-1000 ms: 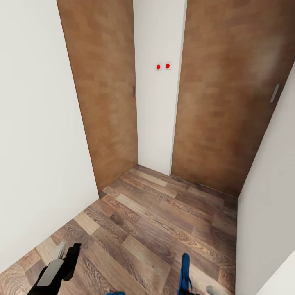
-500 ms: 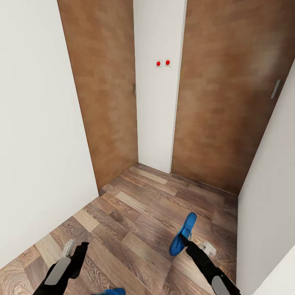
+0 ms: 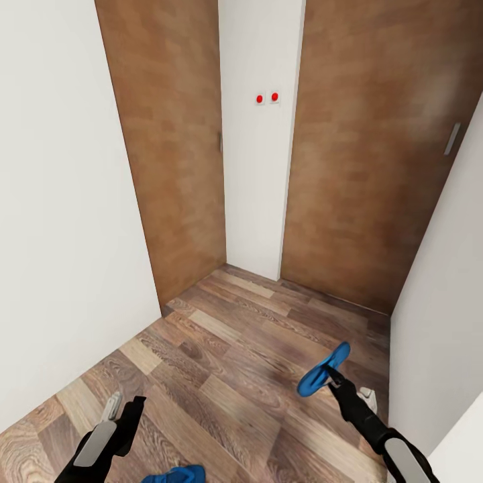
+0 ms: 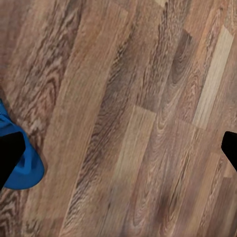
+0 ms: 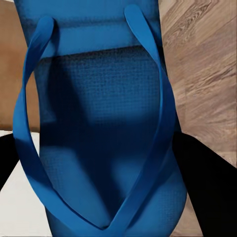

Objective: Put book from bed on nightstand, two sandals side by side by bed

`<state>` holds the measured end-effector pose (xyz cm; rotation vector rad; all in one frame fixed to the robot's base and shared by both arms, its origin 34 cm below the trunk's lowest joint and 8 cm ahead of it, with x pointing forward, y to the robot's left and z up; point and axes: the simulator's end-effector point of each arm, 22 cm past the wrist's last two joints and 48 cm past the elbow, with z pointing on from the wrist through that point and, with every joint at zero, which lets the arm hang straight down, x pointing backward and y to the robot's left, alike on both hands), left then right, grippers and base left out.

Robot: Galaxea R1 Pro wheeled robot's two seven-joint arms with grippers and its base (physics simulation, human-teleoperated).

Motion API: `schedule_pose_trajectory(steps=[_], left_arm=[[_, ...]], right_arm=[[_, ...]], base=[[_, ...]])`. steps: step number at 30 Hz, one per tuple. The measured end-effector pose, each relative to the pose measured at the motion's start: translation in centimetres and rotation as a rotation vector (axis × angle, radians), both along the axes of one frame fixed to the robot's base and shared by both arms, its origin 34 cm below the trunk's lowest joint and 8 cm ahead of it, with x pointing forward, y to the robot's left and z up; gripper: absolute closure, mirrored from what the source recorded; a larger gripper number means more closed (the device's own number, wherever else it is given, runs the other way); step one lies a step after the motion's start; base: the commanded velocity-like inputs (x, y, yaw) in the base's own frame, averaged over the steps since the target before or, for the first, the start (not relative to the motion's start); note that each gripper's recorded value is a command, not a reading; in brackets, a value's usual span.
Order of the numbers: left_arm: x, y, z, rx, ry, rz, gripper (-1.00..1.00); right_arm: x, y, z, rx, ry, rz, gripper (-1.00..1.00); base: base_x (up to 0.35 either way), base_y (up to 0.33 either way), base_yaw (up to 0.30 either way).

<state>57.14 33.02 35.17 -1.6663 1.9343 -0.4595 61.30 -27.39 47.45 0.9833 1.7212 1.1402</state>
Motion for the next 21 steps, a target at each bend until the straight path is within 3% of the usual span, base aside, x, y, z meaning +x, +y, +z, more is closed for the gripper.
schedule_pose_trajectory(steps=[21], left_arm=[[-1.2, 0.0, -4.7, 0.002, -0.001, -0.006, -1.00]], right_arm=[[-1.4, 1.1, -4.8, 0.024, 0.009, 0.019, 1.00]], base=[[0.000, 0.000, 0.000]])
